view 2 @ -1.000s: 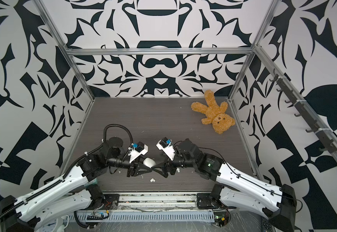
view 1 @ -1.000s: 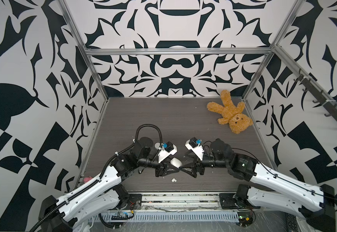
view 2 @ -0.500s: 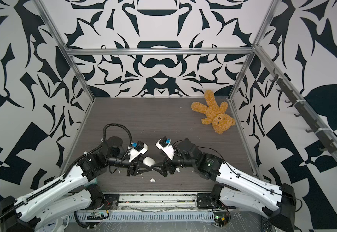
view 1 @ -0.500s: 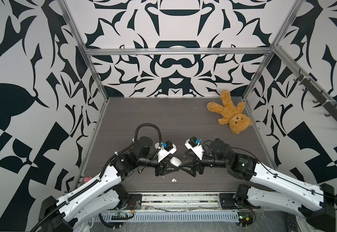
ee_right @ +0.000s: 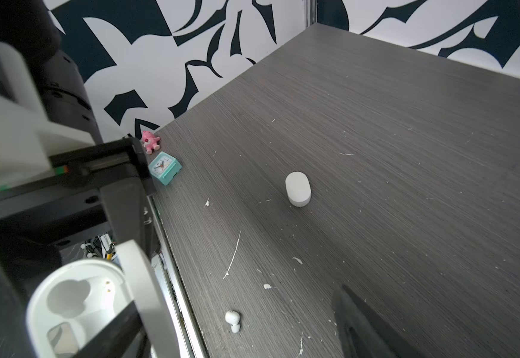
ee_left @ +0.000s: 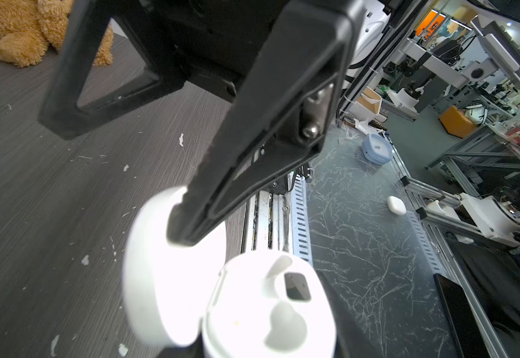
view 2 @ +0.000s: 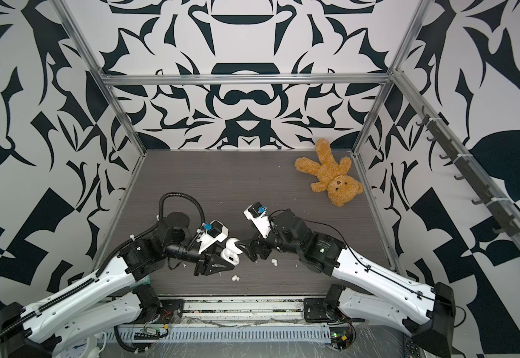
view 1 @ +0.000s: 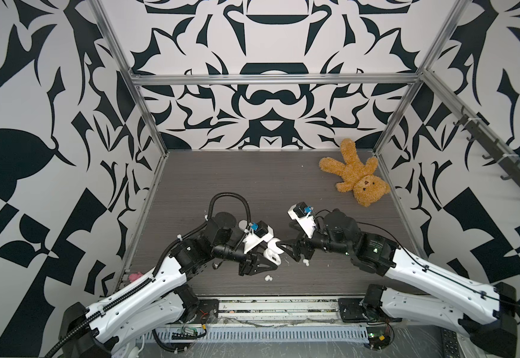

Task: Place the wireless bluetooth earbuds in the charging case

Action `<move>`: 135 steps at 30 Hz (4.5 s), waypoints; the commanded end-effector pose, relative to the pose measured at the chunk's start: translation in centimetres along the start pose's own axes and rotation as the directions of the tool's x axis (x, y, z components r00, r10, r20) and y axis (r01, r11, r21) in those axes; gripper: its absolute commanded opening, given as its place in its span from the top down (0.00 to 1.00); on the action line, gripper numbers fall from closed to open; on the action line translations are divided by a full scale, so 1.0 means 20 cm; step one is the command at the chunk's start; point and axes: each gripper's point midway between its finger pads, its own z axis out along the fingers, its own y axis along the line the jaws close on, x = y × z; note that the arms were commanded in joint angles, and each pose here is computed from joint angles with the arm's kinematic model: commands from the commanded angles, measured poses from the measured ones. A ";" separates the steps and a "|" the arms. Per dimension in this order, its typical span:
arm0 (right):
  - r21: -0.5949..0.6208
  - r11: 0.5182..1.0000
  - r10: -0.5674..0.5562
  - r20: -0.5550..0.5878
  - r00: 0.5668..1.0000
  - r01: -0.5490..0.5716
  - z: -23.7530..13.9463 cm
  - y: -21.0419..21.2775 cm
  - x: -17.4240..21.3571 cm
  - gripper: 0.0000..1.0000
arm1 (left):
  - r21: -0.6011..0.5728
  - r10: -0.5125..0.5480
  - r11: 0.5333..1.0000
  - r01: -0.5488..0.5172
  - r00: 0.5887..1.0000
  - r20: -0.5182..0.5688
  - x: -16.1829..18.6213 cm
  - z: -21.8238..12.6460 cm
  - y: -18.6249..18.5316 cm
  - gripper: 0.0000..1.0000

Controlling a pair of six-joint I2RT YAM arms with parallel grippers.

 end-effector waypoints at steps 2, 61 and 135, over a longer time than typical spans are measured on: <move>0.060 0.998 -0.011 0.043 0.999 0.009 -0.03 -0.04 -0.09 0.10 | 0.091 0.050 0.994 -0.053 0.998 0.033 -0.05 -0.02 -0.10 1.00; 0.411 0.772 -0.401 -0.277 0.873 0.485 0.22 -0.50 -0.05 1.00 | -0.808 0.363 0.581 0.104 0.855 0.371 -0.34 -0.72 0.36 0.01; 0.265 0.749 -0.545 -0.273 0.792 0.607 0.56 -0.65 -0.11 0.24 | -0.948 0.281 0.154 0.277 0.908 0.311 -0.23 -0.98 0.64 0.01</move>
